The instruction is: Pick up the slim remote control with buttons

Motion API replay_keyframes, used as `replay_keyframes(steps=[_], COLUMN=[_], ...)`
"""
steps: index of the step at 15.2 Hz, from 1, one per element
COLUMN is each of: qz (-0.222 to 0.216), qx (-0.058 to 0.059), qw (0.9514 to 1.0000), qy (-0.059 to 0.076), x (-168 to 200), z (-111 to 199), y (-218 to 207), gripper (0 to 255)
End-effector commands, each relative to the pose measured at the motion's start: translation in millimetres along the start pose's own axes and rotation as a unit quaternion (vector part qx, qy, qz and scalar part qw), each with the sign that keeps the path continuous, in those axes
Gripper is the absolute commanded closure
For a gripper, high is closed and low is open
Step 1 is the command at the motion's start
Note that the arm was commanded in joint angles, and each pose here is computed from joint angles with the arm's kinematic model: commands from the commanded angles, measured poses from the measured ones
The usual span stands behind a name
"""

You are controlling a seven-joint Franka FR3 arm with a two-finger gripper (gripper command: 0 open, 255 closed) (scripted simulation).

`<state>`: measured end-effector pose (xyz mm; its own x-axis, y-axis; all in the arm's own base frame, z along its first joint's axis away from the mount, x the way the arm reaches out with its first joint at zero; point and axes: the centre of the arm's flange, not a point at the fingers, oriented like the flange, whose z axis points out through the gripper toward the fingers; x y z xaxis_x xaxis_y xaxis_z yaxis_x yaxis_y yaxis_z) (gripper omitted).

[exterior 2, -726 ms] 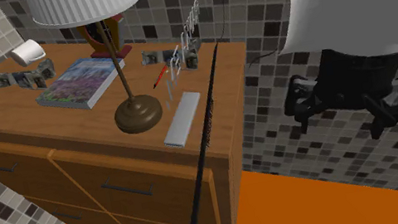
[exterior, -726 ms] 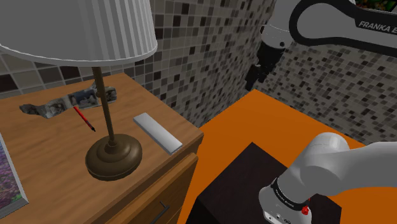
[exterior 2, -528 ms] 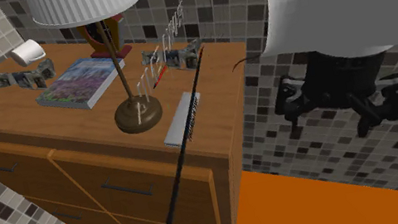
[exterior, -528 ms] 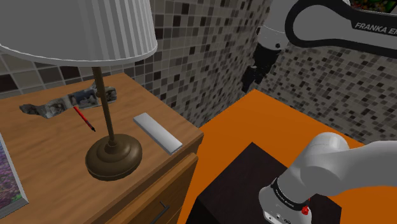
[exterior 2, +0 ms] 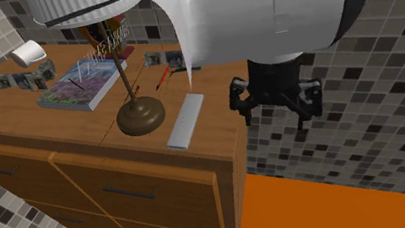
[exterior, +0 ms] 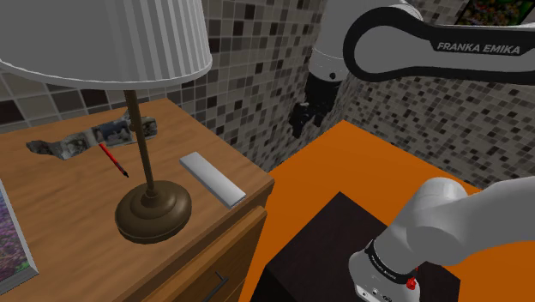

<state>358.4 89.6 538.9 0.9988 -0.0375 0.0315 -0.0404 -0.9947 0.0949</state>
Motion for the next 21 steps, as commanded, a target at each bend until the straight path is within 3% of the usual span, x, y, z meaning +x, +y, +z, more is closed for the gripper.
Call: replay_keyframes(steps=[1,19,21], qz=[0.002,0.015,0.015], qx=[0.004,0.037,0.037], qw=[1.0,0.999,0.999], qy=[-0.002,-0.02,-0.02], x=[8,88,90], z=[7,67,74], y=[-23,-231,-236], gripper=[0,0,0])
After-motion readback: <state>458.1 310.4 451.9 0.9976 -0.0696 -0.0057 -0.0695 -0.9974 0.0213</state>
